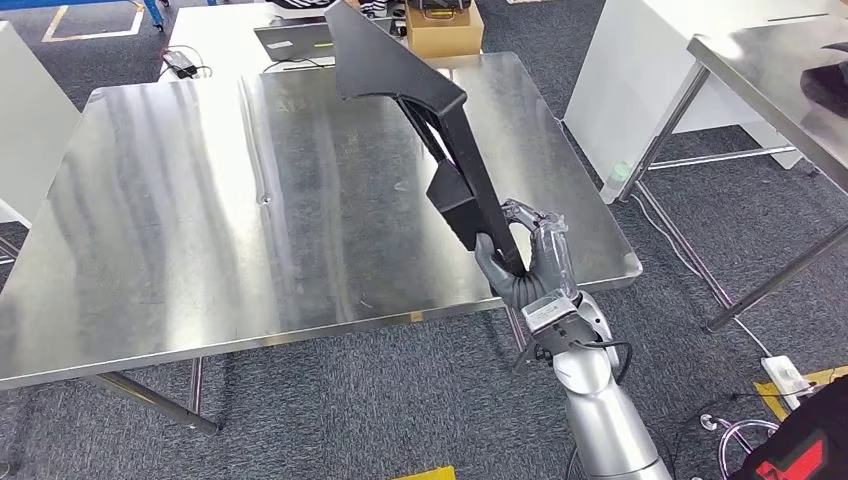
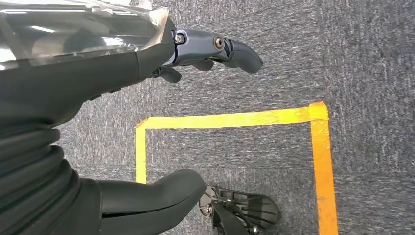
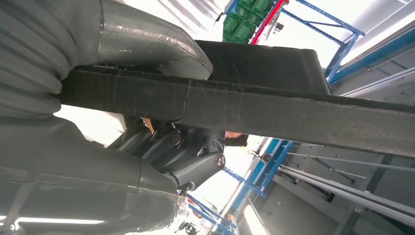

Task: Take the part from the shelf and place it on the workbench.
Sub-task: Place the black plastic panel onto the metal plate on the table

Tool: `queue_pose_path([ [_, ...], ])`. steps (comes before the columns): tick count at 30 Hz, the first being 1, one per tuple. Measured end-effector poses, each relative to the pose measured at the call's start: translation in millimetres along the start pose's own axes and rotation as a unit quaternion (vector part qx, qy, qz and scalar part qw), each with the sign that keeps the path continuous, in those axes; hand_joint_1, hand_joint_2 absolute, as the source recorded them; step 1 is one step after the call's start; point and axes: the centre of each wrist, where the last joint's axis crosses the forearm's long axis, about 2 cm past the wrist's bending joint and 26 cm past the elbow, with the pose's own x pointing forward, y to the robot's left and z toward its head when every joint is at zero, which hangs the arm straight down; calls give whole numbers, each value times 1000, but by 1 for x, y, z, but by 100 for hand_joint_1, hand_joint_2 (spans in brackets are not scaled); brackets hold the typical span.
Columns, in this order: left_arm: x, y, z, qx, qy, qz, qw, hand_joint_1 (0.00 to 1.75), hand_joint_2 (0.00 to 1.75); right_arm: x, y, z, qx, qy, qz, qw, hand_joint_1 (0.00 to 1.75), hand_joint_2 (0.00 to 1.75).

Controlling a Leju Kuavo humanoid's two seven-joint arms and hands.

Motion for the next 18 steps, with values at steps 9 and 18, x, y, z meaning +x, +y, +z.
queue_pose_path([
  [9, -1, -2, 1, -10, -10, 1, 1000, 0, 175, -5, -3, -16, -3, 5, 117, 993, 175, 175],
  [18, -8, -3, 4, -20, -9, -3, 1000, 0, 175, -41, -18, -14, 40, 48, 314, 947, 175, 175],
])
